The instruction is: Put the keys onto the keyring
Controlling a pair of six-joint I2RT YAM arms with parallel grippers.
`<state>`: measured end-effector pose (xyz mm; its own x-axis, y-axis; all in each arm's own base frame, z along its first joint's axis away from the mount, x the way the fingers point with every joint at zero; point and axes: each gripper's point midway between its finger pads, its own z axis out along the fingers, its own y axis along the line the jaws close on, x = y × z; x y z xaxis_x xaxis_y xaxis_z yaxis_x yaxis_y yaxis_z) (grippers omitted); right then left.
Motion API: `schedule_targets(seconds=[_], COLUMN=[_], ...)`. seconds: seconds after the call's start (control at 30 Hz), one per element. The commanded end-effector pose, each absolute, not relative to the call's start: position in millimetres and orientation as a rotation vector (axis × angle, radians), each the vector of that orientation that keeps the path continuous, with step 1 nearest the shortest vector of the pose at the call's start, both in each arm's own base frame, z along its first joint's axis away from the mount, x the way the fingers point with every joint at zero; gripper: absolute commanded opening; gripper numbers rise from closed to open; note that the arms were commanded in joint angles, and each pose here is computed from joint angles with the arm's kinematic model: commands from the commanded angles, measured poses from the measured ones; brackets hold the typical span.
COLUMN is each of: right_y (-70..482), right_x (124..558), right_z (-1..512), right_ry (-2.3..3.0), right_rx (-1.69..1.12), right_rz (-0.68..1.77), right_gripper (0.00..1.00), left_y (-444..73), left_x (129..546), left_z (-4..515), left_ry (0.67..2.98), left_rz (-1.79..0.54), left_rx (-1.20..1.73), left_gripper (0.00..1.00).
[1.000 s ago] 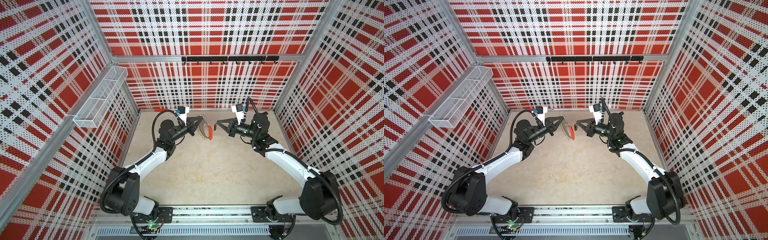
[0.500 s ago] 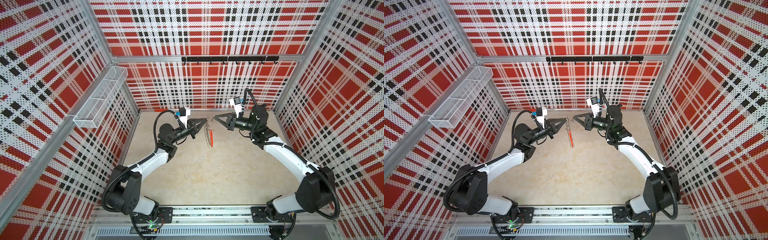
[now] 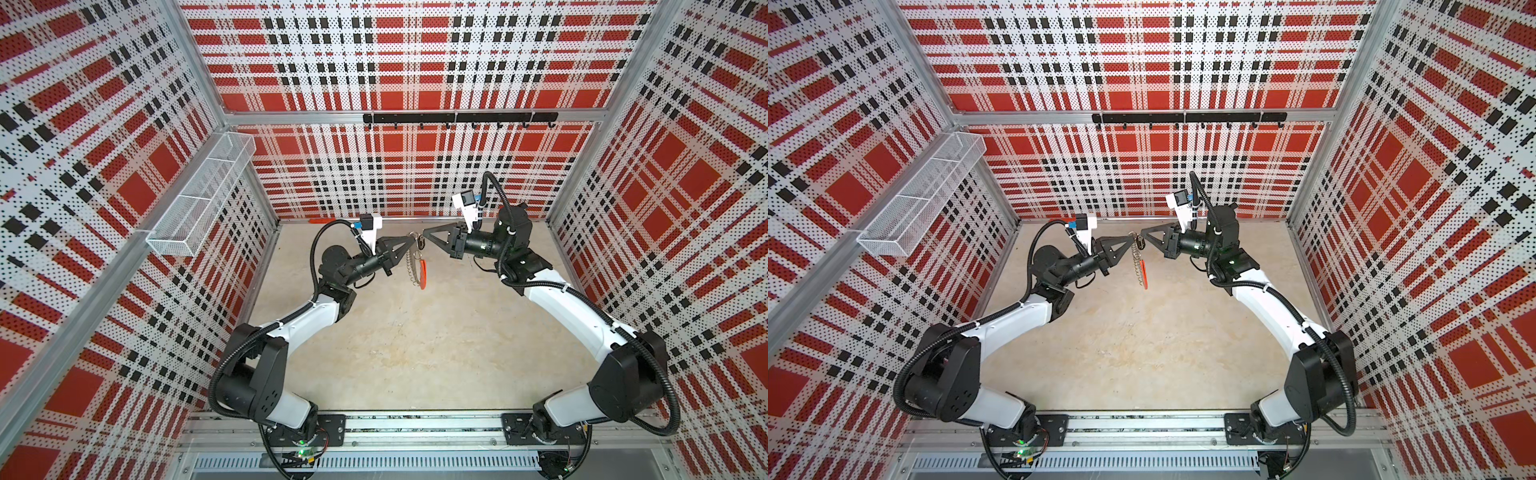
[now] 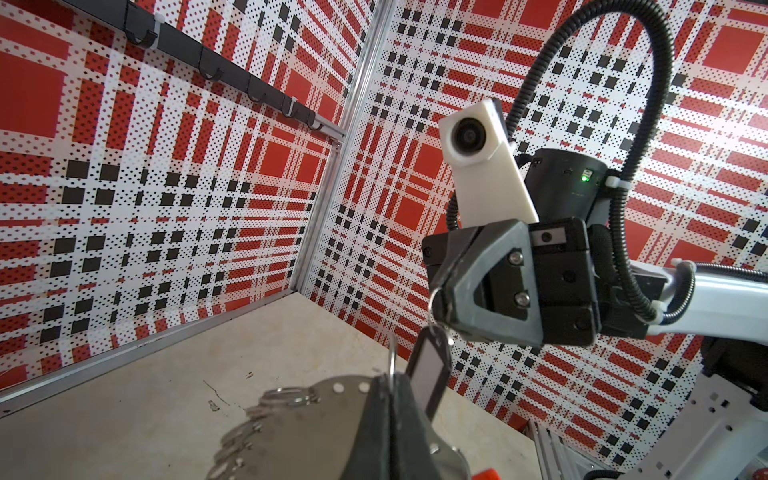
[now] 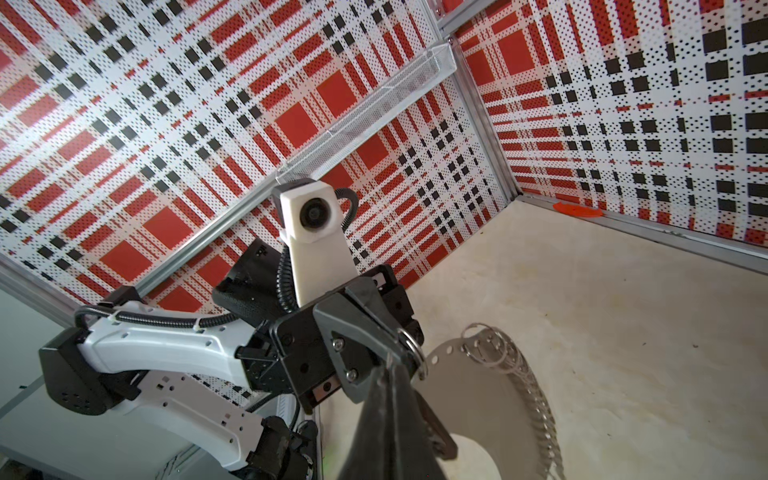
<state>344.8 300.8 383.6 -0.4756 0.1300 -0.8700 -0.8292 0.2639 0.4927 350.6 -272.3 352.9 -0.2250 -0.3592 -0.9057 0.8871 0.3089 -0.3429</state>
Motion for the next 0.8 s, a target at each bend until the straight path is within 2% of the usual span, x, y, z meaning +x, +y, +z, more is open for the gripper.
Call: schedule_targets(seconds=[0.0,0.77], right_y=[307,313], right_x=[351,353], right_z=[379,390], right_ry=[1.661,1.629], right_rx=[-0.678,-0.678], right_rz=[1.307,1.289], right_gripper=[0.00,0.00], left_y=[-271,-273], left_x=[345,343], left_z=[381,381], left_ry=[1.224,1.228], left_rz=[-1.256,-1.273], left_rx=[0.576,0.590], left_gripper=[0.00,0.00])
